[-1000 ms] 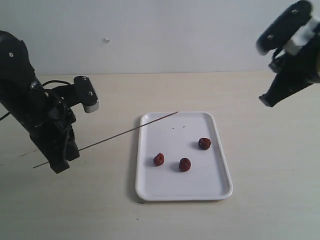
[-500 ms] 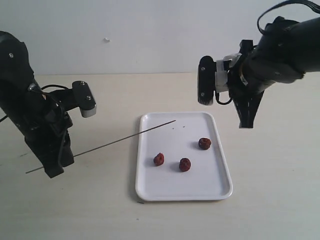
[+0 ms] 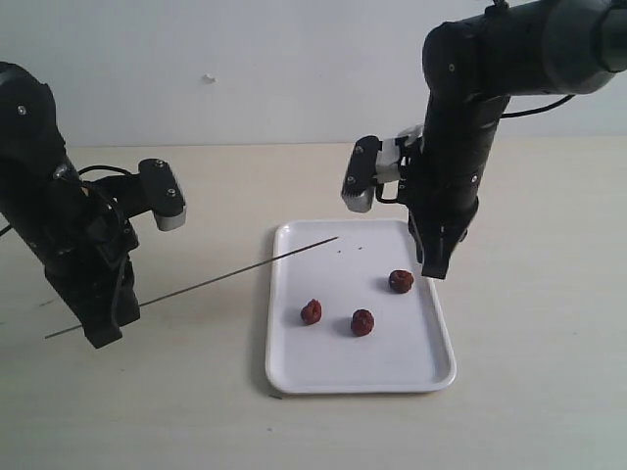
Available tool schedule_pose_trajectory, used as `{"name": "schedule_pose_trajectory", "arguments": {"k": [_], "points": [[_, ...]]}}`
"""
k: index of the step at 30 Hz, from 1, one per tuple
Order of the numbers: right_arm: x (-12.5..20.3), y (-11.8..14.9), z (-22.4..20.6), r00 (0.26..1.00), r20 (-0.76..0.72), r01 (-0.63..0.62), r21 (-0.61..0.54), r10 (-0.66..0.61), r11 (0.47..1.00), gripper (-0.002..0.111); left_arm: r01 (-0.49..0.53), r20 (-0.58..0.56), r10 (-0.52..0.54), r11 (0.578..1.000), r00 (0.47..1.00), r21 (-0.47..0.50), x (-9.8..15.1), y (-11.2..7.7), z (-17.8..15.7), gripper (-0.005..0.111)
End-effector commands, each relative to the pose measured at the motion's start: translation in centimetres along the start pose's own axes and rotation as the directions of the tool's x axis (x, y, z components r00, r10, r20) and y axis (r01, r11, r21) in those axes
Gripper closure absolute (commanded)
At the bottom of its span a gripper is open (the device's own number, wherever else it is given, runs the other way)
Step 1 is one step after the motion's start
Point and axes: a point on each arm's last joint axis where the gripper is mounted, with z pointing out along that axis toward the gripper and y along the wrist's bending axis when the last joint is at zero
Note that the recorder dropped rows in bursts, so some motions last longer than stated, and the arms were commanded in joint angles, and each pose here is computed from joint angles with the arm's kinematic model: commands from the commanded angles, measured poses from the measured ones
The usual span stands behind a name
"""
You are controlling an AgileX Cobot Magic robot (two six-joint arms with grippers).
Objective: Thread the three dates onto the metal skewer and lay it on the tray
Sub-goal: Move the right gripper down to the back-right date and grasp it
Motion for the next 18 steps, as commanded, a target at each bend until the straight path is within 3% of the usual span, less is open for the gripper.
{"name": "schedule_pose_trajectory", "arguments": {"k": [1,13,18], "points": [[-1.0,-0.3,0.4,0.999,0.037,-0.014,-0.049,0.016,0.999,0.104,0.008,0.003,-0.008,1.000,1.000,-0.003,0.0,0.1,-0.2,0.107],[-1.6,-0.8,3.1,1.000,0.021,-0.018,-0.070,0.019,0.997,0.055,0.008,0.003,-0.008,1.000,1.000,-0.003,0.0,0.1,-0.2,0.107],[-2.0,-1.2,3.8,0.999,0.049,-0.021,-0.037,0.022,0.999,0.049,0.006,0.003,-0.006,1.000,1.000,-0.003,0.0,0.1,-0.2,0.107]]}}
